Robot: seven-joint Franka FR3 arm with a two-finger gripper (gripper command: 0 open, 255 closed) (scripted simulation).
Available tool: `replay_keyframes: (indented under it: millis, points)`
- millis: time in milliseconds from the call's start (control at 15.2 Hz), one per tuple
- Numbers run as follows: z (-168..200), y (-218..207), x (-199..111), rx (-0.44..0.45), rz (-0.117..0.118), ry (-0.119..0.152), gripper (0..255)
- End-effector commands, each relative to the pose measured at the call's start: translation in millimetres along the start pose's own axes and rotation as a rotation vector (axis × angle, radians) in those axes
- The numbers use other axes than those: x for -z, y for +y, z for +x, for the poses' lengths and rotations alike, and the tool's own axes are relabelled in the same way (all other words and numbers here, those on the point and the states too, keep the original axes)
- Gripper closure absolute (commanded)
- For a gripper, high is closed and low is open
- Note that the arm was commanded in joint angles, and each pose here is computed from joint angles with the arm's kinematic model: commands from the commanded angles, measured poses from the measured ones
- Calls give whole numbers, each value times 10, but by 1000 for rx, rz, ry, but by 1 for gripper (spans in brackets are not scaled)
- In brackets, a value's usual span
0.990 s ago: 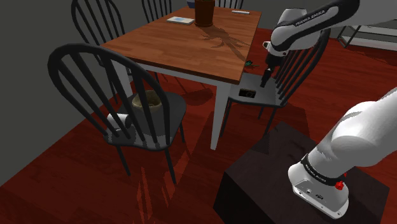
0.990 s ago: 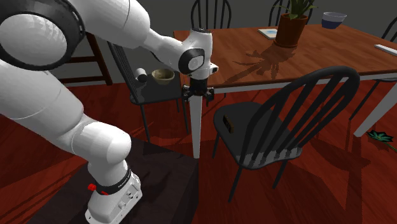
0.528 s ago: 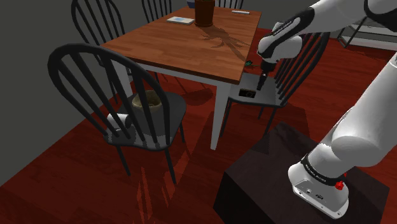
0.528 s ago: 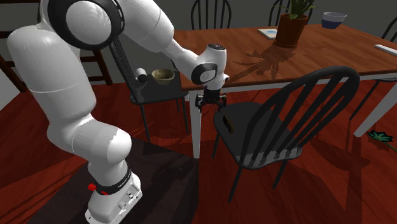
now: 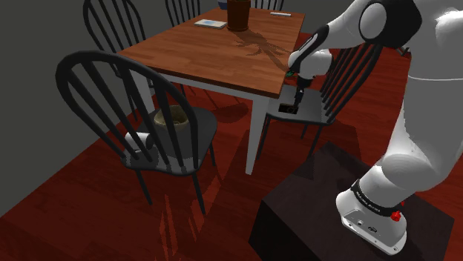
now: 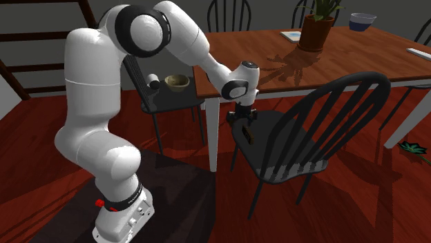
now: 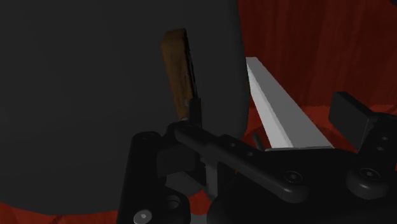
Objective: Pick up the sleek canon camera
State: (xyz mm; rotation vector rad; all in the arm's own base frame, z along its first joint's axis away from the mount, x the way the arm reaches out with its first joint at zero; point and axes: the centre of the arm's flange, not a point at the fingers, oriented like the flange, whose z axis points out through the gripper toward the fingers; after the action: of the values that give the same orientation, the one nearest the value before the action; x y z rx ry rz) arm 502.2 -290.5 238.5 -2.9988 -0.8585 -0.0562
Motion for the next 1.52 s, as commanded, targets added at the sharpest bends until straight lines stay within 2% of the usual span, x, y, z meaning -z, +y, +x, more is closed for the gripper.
replay_keyframes:
  millis: [0,264,792,924,990,1320,1452]
  points:
    - [42,200,-196,34,-3,2,0]
    - [178,565,-541,98,-10,4,0]
    - [172,595,-965,102,-10,4,0]
    - [172,595,-965,102,-10,4,0]
    - [151,577,-957,102,-10,4,255]
    - [296,631,-998,103,-11,5,255]
    - [229,663,-1035,102,-12,5,255]
